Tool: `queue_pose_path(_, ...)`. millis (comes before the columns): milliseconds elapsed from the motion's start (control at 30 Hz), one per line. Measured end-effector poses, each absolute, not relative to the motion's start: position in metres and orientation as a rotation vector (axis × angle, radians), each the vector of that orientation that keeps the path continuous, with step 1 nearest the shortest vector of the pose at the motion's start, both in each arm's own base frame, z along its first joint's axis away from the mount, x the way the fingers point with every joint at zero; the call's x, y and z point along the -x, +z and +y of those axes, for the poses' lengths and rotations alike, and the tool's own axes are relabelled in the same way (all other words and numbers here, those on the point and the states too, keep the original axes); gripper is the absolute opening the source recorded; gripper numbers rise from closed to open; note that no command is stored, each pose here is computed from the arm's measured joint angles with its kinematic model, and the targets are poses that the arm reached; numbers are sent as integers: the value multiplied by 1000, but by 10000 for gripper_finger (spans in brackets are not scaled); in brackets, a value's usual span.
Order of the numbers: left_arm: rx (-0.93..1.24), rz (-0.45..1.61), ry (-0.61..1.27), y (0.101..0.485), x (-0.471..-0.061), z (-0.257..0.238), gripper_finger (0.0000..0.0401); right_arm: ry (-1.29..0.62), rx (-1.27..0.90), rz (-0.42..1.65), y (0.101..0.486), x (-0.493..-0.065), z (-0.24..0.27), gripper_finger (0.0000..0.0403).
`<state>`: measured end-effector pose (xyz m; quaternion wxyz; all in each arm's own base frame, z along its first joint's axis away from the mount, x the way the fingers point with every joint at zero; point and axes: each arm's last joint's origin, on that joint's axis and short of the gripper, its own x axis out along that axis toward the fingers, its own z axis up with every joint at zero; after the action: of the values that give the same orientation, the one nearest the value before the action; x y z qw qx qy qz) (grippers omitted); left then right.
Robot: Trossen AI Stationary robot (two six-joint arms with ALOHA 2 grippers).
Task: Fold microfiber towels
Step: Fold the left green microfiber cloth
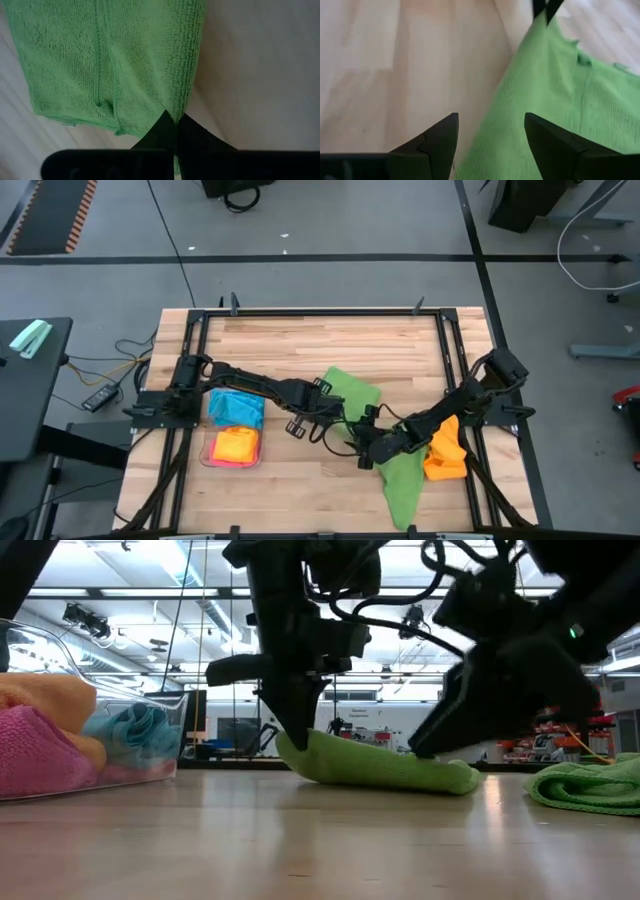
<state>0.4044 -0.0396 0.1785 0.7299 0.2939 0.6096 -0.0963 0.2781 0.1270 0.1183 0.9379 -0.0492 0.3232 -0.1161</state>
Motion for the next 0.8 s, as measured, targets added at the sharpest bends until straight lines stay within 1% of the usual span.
queue_pose_path(133,-604,1348,-207,179,-404,-37,16,-250,142,666,104,-285,134,237)
queue_pose_path(233,-585,1360,-194,179,-404,-33,27,-311,203,651,99,-292,141,237)
queue_pose_path(333,-557,1372,-198,179,-403,-31,20,-375,267,660,91,-297,144,237)
queue_pose_path(433,-521,1368,-212,183,-401,-29,9,-396,298,692,87,-300,145,237)
queue_pose_path(567,-502,1351,-209,190,-400,-28,16,-416,315,719,85,-300,145,236)
queue_pose_path(700,-506,1357,-214,192,-398,-28,30,-445,367,760,87,-293,143,223)
queue_pose_path(800,-513,1359,-220,192,-398,-28,21,-440,403,778,89,-290,143,210)
